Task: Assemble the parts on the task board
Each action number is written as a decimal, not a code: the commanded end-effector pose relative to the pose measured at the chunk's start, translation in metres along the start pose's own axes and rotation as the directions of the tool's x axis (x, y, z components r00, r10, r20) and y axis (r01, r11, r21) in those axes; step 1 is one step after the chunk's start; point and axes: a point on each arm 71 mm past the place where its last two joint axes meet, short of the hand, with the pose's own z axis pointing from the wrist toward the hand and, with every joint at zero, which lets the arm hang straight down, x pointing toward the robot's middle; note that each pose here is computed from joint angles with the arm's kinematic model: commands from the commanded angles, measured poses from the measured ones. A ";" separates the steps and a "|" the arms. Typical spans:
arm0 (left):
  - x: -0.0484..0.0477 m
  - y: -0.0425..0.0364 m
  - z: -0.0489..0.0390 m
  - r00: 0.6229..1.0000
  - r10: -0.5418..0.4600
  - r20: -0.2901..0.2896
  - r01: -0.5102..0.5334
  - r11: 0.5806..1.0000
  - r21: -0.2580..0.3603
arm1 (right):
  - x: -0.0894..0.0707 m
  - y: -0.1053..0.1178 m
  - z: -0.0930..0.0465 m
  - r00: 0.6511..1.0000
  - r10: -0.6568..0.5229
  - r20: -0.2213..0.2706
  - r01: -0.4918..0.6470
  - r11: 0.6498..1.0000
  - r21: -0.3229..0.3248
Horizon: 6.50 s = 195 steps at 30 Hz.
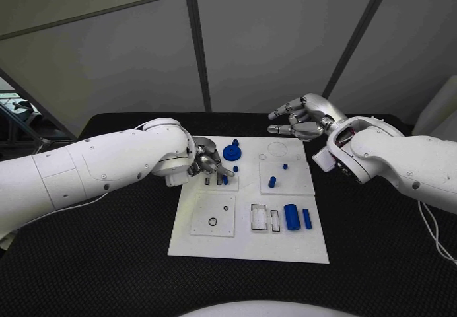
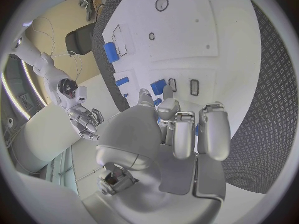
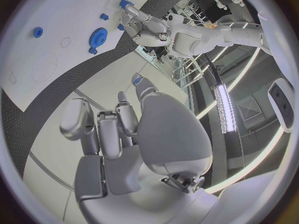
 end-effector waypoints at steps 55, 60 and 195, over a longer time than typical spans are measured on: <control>0.0008 0.0044 -0.0063 0.994 -0.106 -0.009 0.106 0.994 0.014 | 0.001 0.000 0.003 1.000 -0.007 -0.018 0.007 1.000 -0.001; -0.0006 0.0057 -0.0098 0.989 -0.145 0.031 0.145 0.989 0.026 | 0.001 -0.001 0.003 1.000 -0.007 -0.017 0.008 1.000 0.002; 0.0312 0.0068 -0.0003 0.976 0.117 0.184 -0.118 0.993 -0.005 | -0.003 -0.005 0.004 0.999 -0.048 -0.004 0.048 0.999 -0.005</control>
